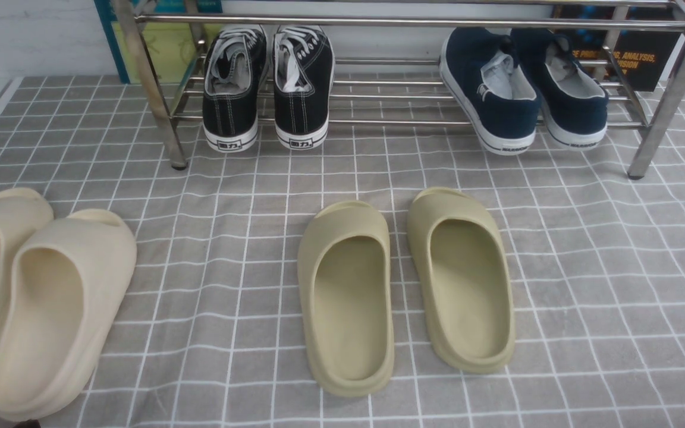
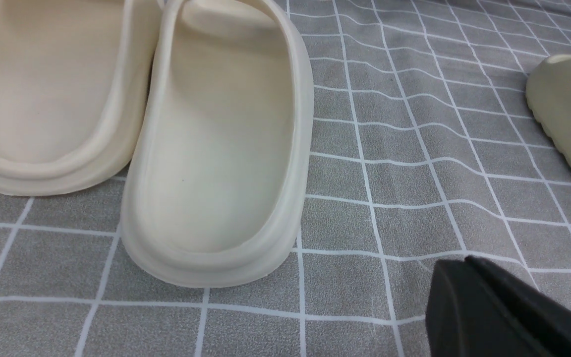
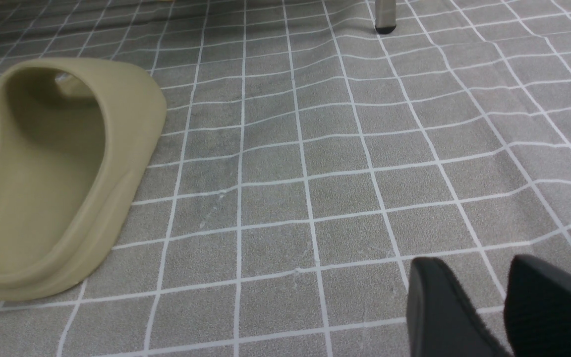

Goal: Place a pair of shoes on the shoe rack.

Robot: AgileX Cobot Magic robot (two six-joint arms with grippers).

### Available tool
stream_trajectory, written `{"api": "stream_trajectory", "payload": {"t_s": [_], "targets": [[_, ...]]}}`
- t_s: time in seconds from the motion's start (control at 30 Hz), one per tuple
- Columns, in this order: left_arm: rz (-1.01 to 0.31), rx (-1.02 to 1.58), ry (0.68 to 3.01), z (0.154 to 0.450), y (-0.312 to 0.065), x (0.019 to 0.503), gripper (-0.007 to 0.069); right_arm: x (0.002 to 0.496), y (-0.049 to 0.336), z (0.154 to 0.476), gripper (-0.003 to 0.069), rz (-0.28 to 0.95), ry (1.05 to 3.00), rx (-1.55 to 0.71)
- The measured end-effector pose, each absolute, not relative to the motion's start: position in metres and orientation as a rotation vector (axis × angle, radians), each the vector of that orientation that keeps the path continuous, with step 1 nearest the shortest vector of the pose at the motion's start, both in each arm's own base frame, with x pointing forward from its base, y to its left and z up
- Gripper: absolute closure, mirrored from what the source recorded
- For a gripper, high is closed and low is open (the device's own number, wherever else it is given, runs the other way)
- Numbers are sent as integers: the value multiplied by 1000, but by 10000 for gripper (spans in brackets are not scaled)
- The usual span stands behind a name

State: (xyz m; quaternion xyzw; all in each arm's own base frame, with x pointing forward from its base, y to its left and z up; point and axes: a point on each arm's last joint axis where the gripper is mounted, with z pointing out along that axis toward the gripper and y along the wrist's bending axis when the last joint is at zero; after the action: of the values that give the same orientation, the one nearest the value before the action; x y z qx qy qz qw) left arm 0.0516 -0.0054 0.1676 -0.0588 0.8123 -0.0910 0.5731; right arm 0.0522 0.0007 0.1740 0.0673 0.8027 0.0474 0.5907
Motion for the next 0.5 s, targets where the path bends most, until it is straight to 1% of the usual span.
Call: {"api": "stream_trajectory", "payload": {"t_s": [0.5], "targets": [[-199,-117,1905,168,-5,52,627,52,1,174,420,110,1868,157]]}}
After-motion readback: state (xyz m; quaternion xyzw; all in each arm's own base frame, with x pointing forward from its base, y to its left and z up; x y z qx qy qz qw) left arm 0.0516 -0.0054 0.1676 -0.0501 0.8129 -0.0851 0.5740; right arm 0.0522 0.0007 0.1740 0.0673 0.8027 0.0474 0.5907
